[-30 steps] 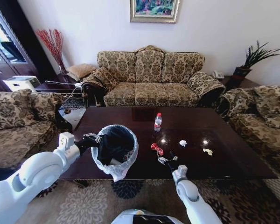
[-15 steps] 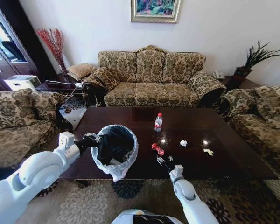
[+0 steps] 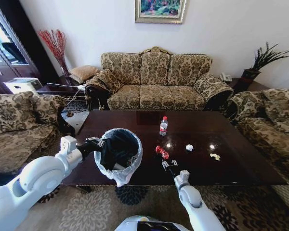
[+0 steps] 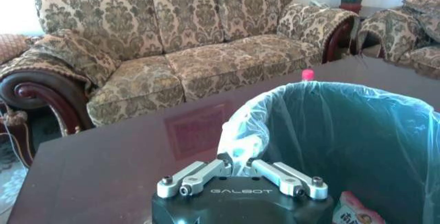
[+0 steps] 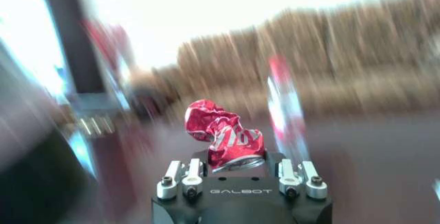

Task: Move to the front of the table and place the trash on the table into the trash bin.

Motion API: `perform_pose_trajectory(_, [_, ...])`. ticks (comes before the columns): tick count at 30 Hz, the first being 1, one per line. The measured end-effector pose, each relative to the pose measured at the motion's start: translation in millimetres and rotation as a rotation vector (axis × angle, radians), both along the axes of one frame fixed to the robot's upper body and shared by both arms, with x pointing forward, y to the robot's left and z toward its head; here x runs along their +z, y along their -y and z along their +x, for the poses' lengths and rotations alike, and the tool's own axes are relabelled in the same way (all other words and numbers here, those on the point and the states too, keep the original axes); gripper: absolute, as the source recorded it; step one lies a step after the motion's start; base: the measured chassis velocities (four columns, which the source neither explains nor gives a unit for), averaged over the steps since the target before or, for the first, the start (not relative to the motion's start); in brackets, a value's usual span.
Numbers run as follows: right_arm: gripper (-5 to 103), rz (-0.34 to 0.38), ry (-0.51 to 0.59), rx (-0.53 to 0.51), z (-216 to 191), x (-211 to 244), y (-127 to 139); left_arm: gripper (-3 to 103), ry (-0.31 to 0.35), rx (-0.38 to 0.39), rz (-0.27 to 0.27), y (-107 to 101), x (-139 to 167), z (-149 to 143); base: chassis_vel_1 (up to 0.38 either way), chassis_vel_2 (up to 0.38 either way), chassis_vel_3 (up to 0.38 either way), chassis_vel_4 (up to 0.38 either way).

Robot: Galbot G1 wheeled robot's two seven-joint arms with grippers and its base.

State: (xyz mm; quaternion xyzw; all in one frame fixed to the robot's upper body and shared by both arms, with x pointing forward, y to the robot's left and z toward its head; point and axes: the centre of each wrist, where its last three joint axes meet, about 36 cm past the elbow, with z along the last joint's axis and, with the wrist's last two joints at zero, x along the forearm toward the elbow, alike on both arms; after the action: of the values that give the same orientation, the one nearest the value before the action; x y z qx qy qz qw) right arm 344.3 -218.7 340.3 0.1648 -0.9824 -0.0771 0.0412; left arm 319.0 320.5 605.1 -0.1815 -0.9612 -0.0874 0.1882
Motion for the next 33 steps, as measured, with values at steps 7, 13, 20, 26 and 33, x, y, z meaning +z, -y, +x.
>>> perform_pose_trajectory(7, [46,0.098,0.352,0.165,-9.2,115.3,-5.5,3,-0.008,-0.004,0.009,-0.5,-1.1,1.5,0.000,0.000,0.000,0.000])
perform_pose_trajectory(13, [46,0.208,0.413,0.413,-41.0,185.9,-30.4,3,-0.013,-0.015,0.021,0.2,-1.0,2.8,0.000,0.000,0.000,0.000])
perform_pose_trajectory(20, [46,0.200,0.363,0.564,-60.2,178.8,-55.5,3,-0.014,-0.023,0.018,1.9,0.3,1.9,0.000,0.000,0.000,0.000])
perform_pose_trajectory(26, [43,0.078,0.323,0.573,-62.5,157.5,-67.2,3,-0.014,-0.038,-0.001,6.4,2.8,-2.6,0.000,0.000,0.000,0.000])
perform_pose_trajectory(33, [43,0.063,0.305,0.561,-62.2,152.6,-71.0,3,-0.016,-0.039,-0.005,7.3,2.8,-4.3,0.000,0.000,0.000,0.000])
